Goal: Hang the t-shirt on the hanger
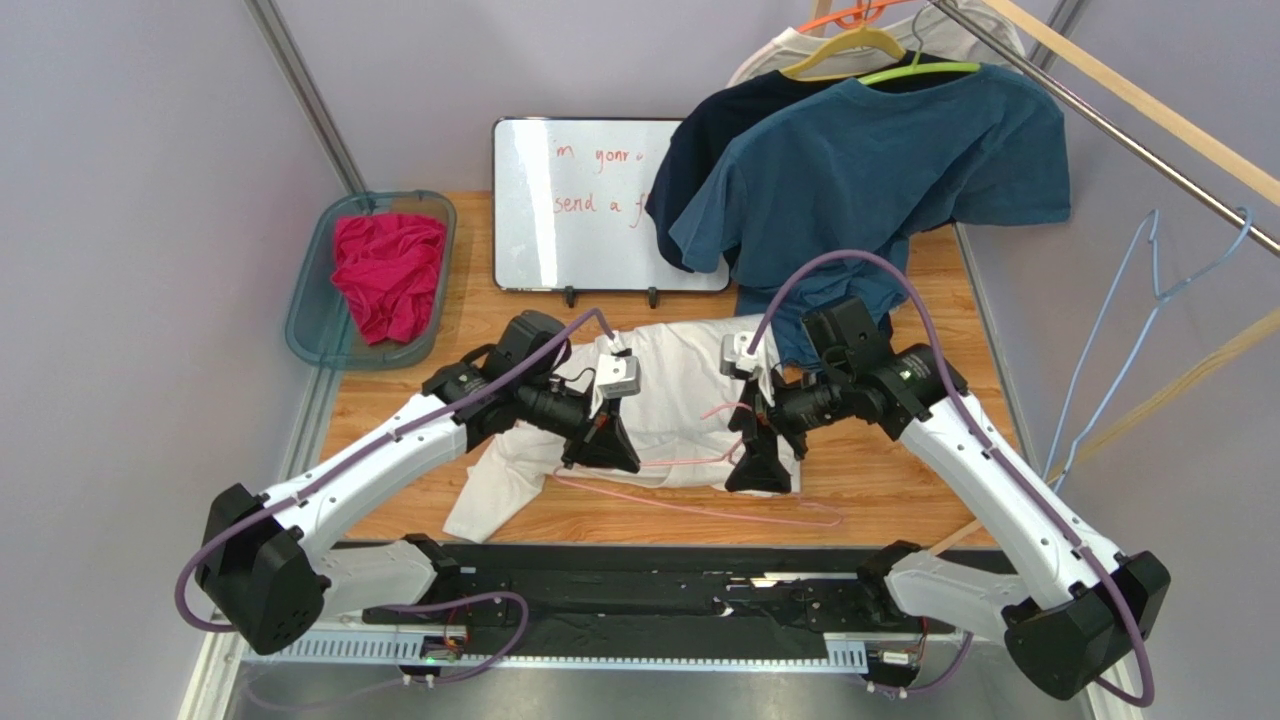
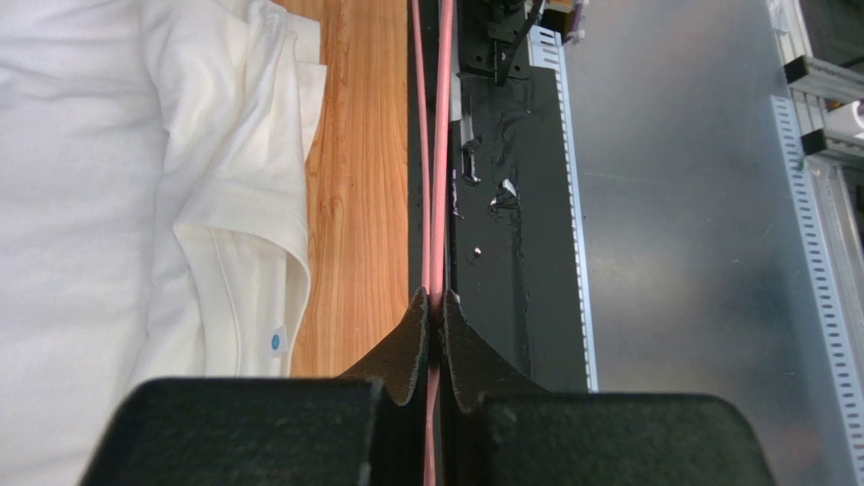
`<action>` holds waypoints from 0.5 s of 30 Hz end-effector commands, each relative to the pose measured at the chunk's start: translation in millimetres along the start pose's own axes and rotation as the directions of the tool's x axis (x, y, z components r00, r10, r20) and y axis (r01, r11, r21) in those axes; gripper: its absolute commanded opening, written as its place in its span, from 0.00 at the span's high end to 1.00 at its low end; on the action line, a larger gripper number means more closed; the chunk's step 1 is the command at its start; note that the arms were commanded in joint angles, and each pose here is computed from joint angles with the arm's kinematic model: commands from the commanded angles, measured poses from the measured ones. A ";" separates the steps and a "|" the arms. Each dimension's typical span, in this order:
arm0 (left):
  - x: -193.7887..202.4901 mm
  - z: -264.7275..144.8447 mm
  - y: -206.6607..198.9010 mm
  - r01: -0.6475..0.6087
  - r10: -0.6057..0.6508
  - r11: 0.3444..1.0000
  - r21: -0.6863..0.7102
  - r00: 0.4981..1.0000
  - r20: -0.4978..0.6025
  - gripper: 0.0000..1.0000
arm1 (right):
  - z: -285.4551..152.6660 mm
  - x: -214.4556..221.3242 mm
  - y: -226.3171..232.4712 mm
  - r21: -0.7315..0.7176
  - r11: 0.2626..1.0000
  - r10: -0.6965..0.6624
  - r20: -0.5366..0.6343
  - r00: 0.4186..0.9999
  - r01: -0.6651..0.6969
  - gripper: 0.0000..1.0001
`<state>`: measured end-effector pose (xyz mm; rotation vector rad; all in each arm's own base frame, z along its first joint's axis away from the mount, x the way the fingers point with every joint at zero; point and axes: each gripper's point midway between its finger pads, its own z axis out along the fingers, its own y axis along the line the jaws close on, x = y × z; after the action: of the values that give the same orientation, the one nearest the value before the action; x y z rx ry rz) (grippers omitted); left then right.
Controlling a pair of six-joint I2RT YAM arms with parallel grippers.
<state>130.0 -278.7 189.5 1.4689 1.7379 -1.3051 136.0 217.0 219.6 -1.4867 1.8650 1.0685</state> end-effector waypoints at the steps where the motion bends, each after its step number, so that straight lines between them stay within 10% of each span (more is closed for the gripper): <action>1: -22.5 -8.9 -3.4 0.035 -0.041 0.998 0.058 0.993 0.114 1.00 | -3.8 -4.3 -2.9 0.061 0.994 -0.094 0.061 0.994 0.091 0.00; 10: -35.7 -11.7 -5.9 0.065 -0.083 0.992 0.111 0.983 0.165 1.00 | 3.9 -39.8 -13.6 0.047 0.998 -0.057 0.201 0.978 0.049 0.15; 15: -39.6 -11.3 -3.5 0.091 -0.109 0.990 0.112 0.979 0.174 1.00 | 8.1 -50.7 -16.9 0.004 0.999 -0.048 0.213 0.976 0.048 0.72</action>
<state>140.7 -281.3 215.4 1.2949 1.7272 -1.4887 155.4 237.6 228.3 -1.3696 1.7589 1.1116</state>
